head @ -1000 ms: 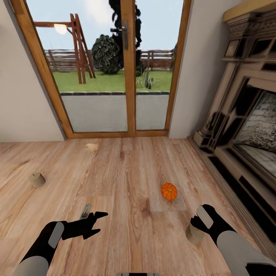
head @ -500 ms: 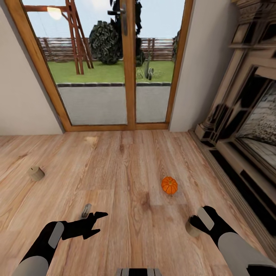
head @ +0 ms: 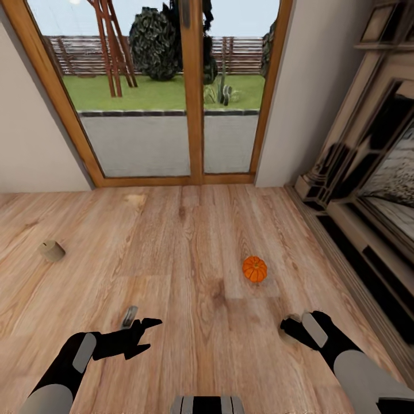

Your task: Place each of the two pumpkins and all three candles from the living room inside a cabinet in the living room (use any cabinet), then make sure every cabinet is closed, and position the cauldron so it is next to a table in the living room.

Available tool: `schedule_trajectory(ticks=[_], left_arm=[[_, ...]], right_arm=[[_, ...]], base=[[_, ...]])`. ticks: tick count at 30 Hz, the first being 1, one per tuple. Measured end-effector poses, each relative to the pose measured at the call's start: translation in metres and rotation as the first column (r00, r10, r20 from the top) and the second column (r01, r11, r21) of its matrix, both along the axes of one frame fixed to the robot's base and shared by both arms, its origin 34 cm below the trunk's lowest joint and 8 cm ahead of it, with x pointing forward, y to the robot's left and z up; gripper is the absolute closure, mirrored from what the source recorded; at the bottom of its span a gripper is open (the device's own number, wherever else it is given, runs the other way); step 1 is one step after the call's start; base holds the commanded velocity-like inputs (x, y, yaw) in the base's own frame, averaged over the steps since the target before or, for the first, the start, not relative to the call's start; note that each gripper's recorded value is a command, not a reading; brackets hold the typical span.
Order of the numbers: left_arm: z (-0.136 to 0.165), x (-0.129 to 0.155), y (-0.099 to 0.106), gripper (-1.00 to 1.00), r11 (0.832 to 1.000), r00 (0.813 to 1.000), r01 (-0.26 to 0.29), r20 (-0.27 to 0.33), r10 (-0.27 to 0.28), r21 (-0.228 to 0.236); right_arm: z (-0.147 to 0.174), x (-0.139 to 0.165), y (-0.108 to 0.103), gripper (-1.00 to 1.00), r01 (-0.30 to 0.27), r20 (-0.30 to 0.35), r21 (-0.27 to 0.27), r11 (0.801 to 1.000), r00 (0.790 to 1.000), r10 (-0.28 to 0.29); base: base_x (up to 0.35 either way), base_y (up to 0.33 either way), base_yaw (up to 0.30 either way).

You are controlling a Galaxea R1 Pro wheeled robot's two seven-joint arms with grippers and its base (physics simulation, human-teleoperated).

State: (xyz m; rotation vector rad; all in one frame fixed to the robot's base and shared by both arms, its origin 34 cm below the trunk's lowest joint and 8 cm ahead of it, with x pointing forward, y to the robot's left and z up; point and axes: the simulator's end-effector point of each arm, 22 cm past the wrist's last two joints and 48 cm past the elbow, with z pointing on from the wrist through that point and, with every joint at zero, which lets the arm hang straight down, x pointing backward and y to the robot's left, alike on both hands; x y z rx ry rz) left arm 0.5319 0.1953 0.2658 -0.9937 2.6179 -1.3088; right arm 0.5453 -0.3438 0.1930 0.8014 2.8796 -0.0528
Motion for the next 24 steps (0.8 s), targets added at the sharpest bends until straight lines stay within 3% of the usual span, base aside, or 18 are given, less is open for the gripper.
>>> schedule_trajectory(ticks=[8, 18, 24], left_arm=[[-0.016, -0.008, 0.001, -1.0, 1.0, 0.999, 0.001, -0.033, 0.0, 0.001], [-0.023, -0.012, 0.0, -1.0, 1.0, 0.999, 0.0, -0.049, 0.0, 0.001], [-0.023, -0.012, 0.0, -1.0, 1.0, 0.999, 0.002, -0.049, -0.002, 0.001]], right_arm=[[-0.024, -0.022, -0.007, -1.0, 0.021, -0.042, -0.021, 1.0, 0.999, -0.022], [-0.031, -0.028, -0.007, -1.0, 0.022, -0.056, -0.024, 0.999, 0.998, -0.024], [-0.032, -0.028, -0.007, -1.0, 0.022, -0.055, -0.024, 0.999, 0.998, -0.024]], base=[[0.0, 0.0, 0.0], [0.002, 0.0, 0.0], [0.188, 0.0, 0.0]])
